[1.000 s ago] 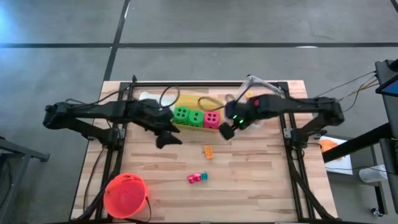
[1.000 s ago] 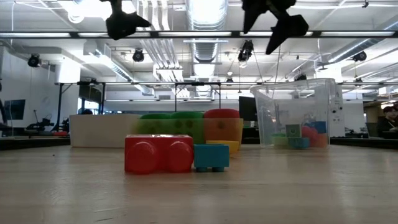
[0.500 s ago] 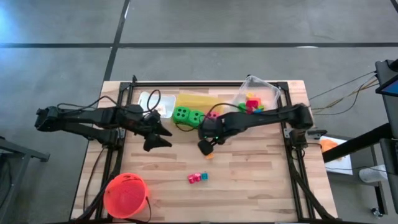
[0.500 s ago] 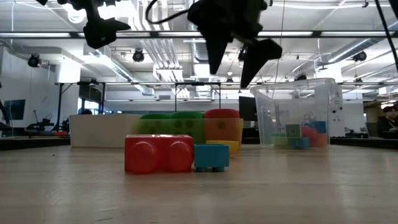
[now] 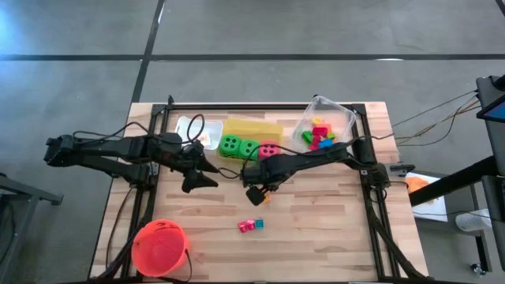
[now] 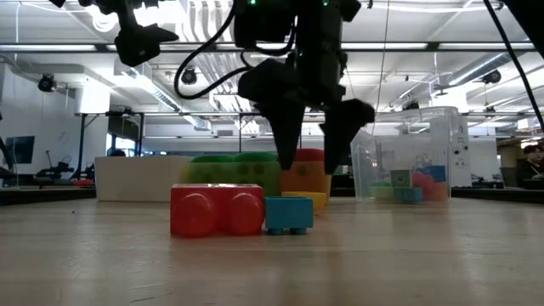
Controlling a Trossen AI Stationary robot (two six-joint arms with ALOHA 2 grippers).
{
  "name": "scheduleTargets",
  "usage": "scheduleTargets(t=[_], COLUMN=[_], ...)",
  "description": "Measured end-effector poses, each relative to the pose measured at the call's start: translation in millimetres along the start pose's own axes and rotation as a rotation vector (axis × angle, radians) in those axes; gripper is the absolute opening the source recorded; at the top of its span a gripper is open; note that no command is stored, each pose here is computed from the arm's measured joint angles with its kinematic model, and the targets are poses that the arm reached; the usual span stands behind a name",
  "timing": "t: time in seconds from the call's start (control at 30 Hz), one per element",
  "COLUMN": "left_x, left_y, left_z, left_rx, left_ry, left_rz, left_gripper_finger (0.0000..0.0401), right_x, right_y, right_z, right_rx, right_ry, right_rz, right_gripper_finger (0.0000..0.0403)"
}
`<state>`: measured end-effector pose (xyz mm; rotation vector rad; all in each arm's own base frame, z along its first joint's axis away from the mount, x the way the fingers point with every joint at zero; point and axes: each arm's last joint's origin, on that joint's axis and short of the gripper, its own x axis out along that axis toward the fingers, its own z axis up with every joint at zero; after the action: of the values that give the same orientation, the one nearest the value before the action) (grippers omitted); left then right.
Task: Pick & Place Toys
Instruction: Put the yellow game piece into the transparent bin
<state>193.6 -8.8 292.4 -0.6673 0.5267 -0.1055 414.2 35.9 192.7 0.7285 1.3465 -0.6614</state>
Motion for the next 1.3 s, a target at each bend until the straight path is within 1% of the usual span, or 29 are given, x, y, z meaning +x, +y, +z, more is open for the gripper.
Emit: scheduleTargets(t=[0.23,0.43,0.6,0.67,0.73,0.8,0.9,1.13,1.17,1.3], left_x=[0,0,0,0,0,0,0,0,0,0], left_y=[0,0,0,0,0,0,0,0,0,0], left_z=[0,0,0,0,0,0,0,0,0,0], left_rx=[-0.015,-0.030,-0.038,-0.038,-0.038,-0.044,-0.057,-0.063,-0.063,-0.079], left_ry=[0.003,0.005,0.005,0.005,0.005,0.005,0.006,0.004,0.003,0.001], left_rz=[-0.003,-0.006,-0.006,-0.006,-0.006,-0.006,-0.007,-0.008,-0.009,-0.009], left_gripper_finger=[0.0350,0.0350,0.0350,0.0350,0.0350,0.0350,0.0350,0.0350,0.0350,0.0350], right_x=[17,28,37,42,46,48,49,49,49,49], right_y=[5,9,4,2,0,-1,-2,-3,-2,-2], right_z=[3,5,2,0,-1,-2,-2,-3,-3,-3], right_rx=[0.003,0.013,0.018,0.020,0.027,0.023,0.014,-0.054,-0.066,-0.103], right_ry=[-0.006,-0.016,0.004,0.004,0.006,0.009,0.012,0.013,0.012,0.013], right_rz=[0.012,0.057,0.026,0.026,0.023,0.015,0.004,0.002,0.005,0.009], right_gripper_finger=[0.0359,0.0359,0.0358,0.0350,0.0330,0.0301,0.0251,0.0138,0.0129,0.0129])
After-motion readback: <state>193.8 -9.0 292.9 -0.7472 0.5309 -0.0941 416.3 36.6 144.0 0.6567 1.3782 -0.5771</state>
